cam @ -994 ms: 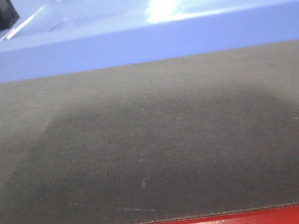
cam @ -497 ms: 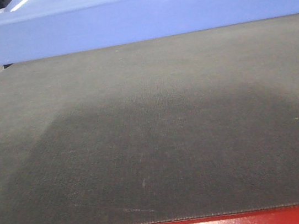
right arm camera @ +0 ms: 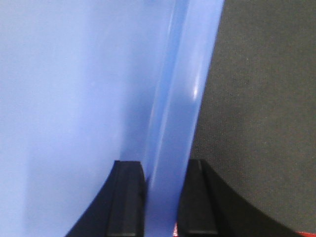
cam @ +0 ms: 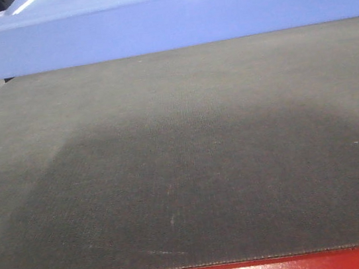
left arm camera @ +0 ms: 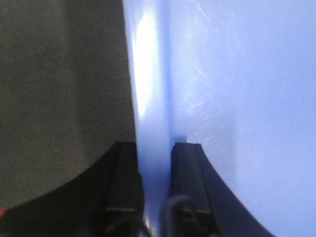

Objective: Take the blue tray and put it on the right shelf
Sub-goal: 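Hold the tray raised with both grippers while the base backs away, then carry the tray in both grippers while driving toward the shelving rack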

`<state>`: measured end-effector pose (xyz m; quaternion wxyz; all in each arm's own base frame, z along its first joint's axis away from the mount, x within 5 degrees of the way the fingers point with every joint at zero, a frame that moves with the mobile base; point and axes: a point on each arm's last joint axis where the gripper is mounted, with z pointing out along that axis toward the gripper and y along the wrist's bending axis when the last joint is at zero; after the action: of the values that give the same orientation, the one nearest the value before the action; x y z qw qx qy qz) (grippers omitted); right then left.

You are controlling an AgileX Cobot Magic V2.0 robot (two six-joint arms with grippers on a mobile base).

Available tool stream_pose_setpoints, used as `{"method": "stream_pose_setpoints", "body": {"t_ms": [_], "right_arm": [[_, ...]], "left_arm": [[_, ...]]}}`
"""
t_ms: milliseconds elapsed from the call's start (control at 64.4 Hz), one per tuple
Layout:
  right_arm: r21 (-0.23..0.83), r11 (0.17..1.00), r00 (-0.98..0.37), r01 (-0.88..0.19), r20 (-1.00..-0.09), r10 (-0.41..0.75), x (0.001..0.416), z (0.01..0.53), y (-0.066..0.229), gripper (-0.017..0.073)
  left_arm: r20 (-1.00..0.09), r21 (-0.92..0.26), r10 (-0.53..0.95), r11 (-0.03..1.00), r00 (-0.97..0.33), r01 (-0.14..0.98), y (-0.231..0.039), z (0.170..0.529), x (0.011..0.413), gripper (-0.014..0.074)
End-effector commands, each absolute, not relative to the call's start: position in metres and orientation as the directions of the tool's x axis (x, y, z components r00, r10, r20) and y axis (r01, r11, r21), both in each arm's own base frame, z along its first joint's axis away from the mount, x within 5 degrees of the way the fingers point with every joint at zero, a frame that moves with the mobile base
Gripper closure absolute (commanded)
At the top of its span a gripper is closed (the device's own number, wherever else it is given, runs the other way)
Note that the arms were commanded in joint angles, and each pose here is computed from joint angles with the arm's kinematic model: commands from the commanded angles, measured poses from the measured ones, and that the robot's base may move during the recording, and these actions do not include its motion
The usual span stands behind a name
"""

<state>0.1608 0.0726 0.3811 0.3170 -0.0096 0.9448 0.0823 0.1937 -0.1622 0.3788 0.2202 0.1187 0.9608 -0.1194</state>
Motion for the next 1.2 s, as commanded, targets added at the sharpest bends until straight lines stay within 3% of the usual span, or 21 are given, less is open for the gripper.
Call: {"method": "stream_pose_setpoints", "body": {"t_ms": [0,1180], "right_arm": [[0.104,0.99,-0.718,-0.099,-0.696,0.001,0.1607,0.3979,0.0664,0.0503],[0.104,0.99,-0.718,-0.099,-0.696,0.001,0.1608,0.3979,0.0664,0.0503]], "left_arm": [[-0.453,-0.104,0.227,0.947,-0.862,0.304,-0.1514,0.3883,0.1853,0.0642],[-0.431,-0.144,0.22,0.941,-0.875,0.307,-0.1542,0.3878,0.1824,0.0642]]}}
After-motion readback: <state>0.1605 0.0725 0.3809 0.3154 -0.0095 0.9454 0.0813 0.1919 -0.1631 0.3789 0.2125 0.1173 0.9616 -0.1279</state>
